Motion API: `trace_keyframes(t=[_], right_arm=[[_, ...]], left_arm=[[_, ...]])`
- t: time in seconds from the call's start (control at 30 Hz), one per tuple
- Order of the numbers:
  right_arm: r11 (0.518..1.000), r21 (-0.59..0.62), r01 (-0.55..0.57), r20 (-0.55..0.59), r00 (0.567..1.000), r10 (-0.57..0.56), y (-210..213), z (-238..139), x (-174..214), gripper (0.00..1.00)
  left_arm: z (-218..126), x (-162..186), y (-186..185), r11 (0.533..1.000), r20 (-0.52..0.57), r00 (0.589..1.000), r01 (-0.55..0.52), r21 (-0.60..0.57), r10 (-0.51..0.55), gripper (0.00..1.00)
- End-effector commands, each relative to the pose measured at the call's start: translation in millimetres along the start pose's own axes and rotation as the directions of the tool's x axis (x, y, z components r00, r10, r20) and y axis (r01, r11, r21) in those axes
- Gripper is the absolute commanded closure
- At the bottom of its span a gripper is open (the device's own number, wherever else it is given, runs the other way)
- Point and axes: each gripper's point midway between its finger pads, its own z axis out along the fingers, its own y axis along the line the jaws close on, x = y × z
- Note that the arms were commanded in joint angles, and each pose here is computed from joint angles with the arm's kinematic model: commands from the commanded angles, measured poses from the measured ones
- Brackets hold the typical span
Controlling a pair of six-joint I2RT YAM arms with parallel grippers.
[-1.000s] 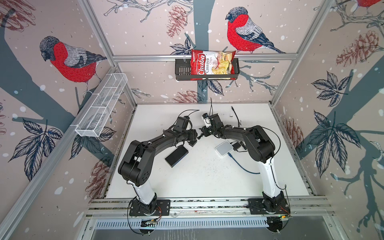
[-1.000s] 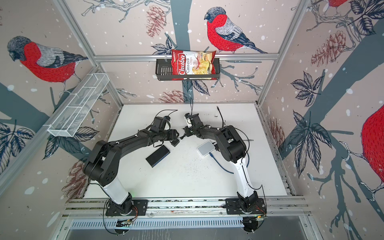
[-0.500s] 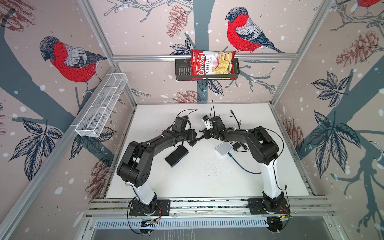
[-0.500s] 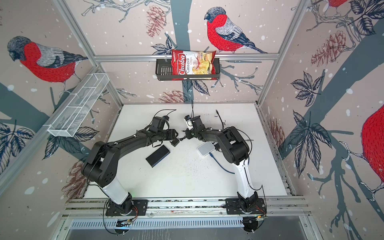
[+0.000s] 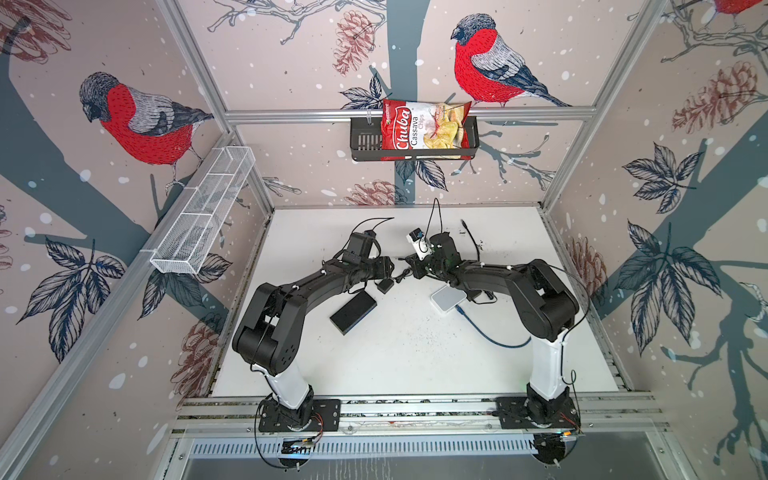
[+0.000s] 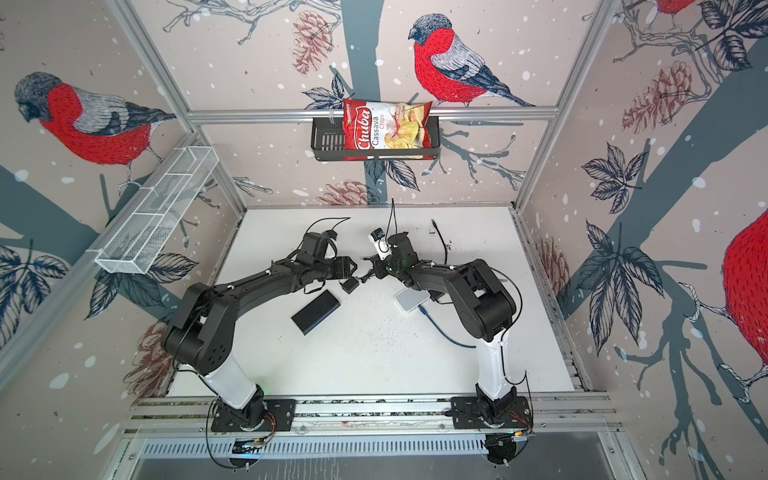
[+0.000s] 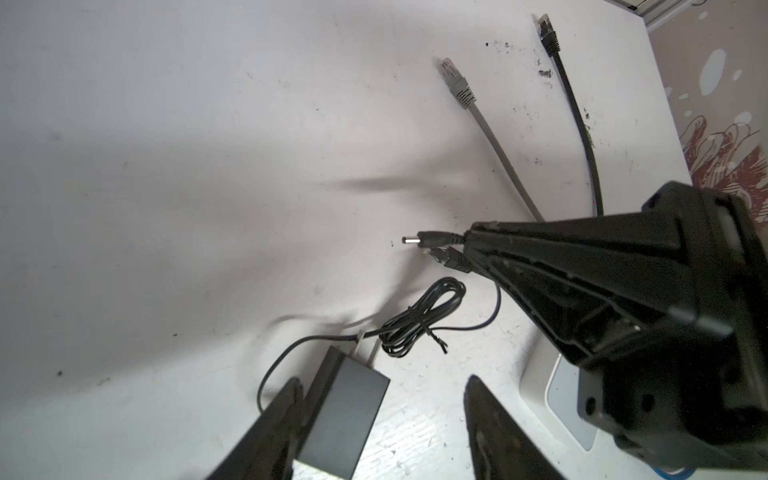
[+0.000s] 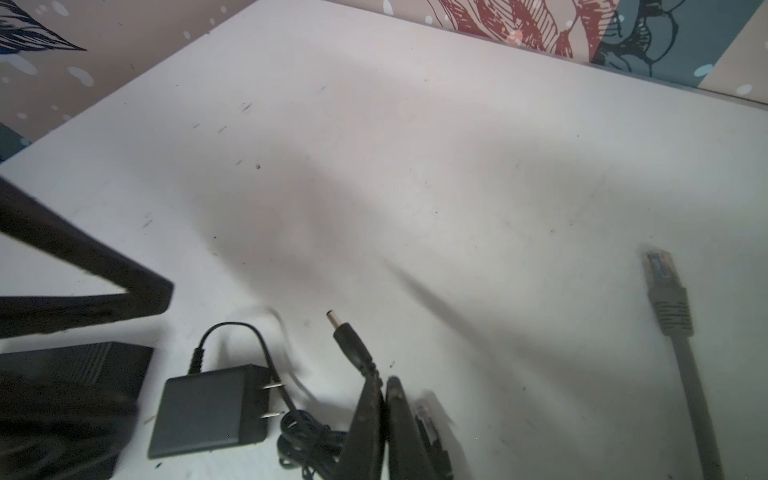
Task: Insert the plug into the switch port
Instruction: 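Grasp the black barrel plug with the right gripper and lift it, then hold the barrel plug up with right gripper while left gripper reaches toward black switch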
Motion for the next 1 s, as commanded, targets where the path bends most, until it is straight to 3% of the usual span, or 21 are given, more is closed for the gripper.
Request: trace_keyframes(t=[0.0,0.57,0.97], right_arm=[[0.998,-0.049,0.024,0.063,0.998,-0.020,16.1,-11.6,-11.4,0.93],[0.994,-0.103,-0.028,0.095,0.995,0.038,63.8,-70.6,22.6,0.96],[0.998,-0.021,-0.060,0.132,0.989,0.062,58.4,-75.3,17.1,0.96]], left_arm=[[-3.8,-11.5,-17.8,0.996,0.041,0.999,0.014,0.093,-0.018,0.38],[-6.6,14.3,-57.7,0.982,-0.020,1.000,0.025,0.185,-0.021,0.41],[-0.1,32.7,-66.5,0.972,-0.059,0.996,0.082,0.221,-0.070,0.63]])
